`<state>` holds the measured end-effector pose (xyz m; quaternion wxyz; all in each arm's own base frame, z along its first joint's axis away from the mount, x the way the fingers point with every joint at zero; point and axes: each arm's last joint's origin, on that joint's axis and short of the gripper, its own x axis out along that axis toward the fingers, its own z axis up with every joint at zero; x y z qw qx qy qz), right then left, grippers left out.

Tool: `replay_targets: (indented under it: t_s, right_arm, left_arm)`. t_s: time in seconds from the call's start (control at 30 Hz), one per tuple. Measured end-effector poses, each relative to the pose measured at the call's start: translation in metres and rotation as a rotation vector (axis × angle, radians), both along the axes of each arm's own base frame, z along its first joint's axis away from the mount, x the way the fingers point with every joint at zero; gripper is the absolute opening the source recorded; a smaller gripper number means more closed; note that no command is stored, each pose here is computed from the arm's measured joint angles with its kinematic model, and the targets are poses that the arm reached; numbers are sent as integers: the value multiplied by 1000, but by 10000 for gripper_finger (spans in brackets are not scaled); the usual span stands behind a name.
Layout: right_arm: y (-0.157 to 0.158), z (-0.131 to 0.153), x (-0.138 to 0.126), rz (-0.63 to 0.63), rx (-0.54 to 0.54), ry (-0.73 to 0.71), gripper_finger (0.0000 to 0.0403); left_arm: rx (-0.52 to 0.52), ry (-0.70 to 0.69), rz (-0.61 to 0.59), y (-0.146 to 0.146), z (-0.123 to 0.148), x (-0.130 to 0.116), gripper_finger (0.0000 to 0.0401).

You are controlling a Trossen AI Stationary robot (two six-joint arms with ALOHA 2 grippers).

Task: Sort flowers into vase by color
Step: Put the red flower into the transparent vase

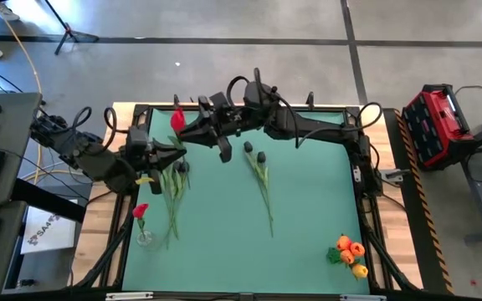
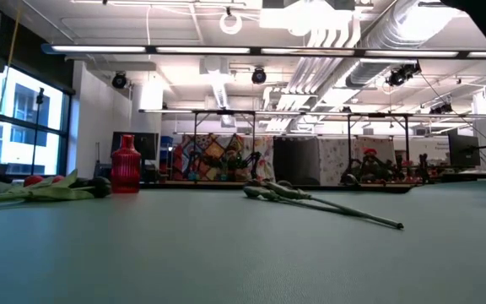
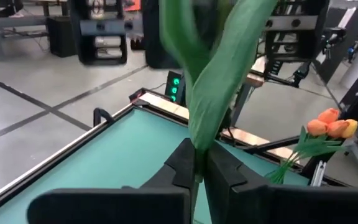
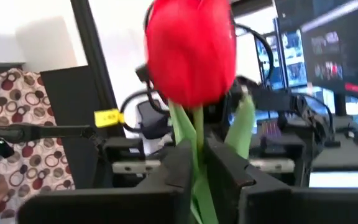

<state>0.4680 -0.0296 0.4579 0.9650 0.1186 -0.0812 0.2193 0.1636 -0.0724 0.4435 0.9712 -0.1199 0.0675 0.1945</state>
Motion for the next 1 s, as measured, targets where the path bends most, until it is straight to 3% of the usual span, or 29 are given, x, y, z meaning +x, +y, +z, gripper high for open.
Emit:
replay_targets:
  t_s: [0.17, 0.33, 0.63, 0.83, 1.0]
  right_arm:
    - [-15, -2, -8, -44, 74, 152, 92]
    - [-30, -11, -23, -132, 89, 376, 113]
    - [-17, -18, -30, -189, 43, 500, 114]
    - [-13, -25, -32, -240, 38, 577, 114]
    - [-11, -30, -33, -249, 60, 639, 114]
  left_arm:
    - [0, -30, 26, 5, 5, -15, 1]
    - [-2, -33, 38, 15, 7, -49, 1]
    - [-26, 129, -159, 36, -12, -95, 0]
    - [-103, 163, -336, 41, -13, -107, 0]
    - [-100, 197, -379, 36, -22, -107, 0]
